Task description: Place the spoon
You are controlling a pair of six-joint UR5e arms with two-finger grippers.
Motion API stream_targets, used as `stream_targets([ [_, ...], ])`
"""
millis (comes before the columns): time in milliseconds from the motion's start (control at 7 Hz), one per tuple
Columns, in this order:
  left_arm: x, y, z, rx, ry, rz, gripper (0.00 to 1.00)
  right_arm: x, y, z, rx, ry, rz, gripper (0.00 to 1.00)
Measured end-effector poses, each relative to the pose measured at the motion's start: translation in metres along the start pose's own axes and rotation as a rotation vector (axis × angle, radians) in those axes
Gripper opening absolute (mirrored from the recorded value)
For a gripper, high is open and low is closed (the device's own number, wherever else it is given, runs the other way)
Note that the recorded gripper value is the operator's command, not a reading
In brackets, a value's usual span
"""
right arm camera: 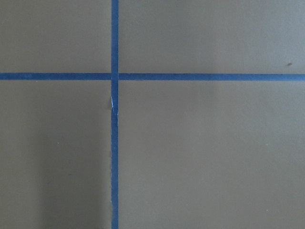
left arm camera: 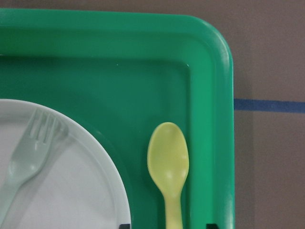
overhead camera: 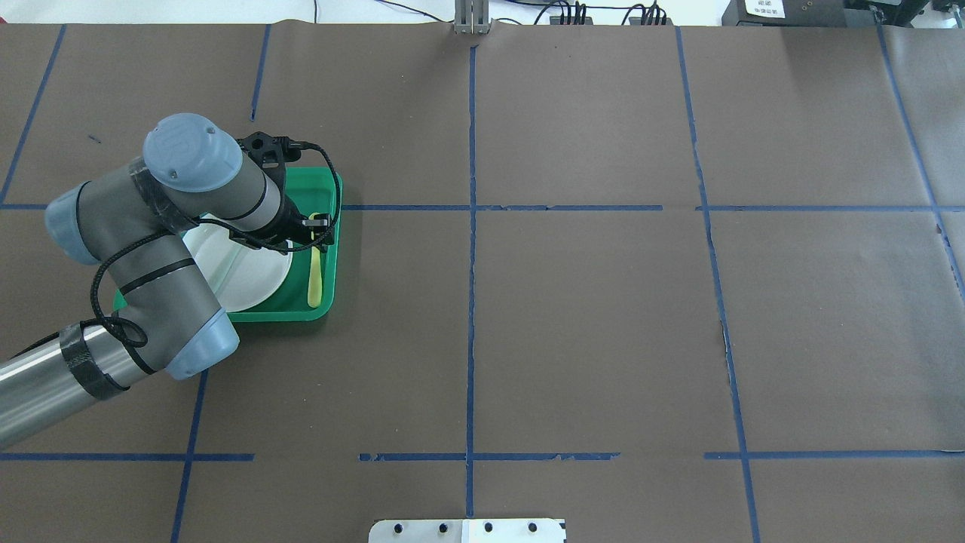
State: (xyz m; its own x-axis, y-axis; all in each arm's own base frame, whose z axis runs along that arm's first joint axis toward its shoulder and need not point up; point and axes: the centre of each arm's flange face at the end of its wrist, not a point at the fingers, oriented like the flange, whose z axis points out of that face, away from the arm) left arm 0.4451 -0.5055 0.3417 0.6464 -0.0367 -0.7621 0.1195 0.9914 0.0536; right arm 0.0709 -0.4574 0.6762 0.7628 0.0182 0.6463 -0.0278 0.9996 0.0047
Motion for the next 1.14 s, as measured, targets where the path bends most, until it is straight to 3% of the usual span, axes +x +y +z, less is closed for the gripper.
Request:
stream_targets([
  [286, -0.013, -0.015, -0.056, 0.055, 0.015, -0.018, 1.00, 0.000, 0.000, 0.000, 0.000, 0.000, 0.000, 1.00],
  [571, -0.079, -0.042, -0.111, 0.063, -0.052, 0.065, 1.00, 0.000, 0.000, 0.000, 0.000, 0.000, 0.000, 1.00],
  [857, -0.211, -0.080, -0.165, 0.009, -0.151, 0.226, 1.00, 0.000, 0.000, 0.000, 0.000, 0.001, 0.000, 1.00],
  [1143, -0.387, -0.074, -0.218, -0.062, -0.202, 0.266, 1.00, 0.000, 0.000, 0.000, 0.001, 0.000, -0.001, 1.00],
])
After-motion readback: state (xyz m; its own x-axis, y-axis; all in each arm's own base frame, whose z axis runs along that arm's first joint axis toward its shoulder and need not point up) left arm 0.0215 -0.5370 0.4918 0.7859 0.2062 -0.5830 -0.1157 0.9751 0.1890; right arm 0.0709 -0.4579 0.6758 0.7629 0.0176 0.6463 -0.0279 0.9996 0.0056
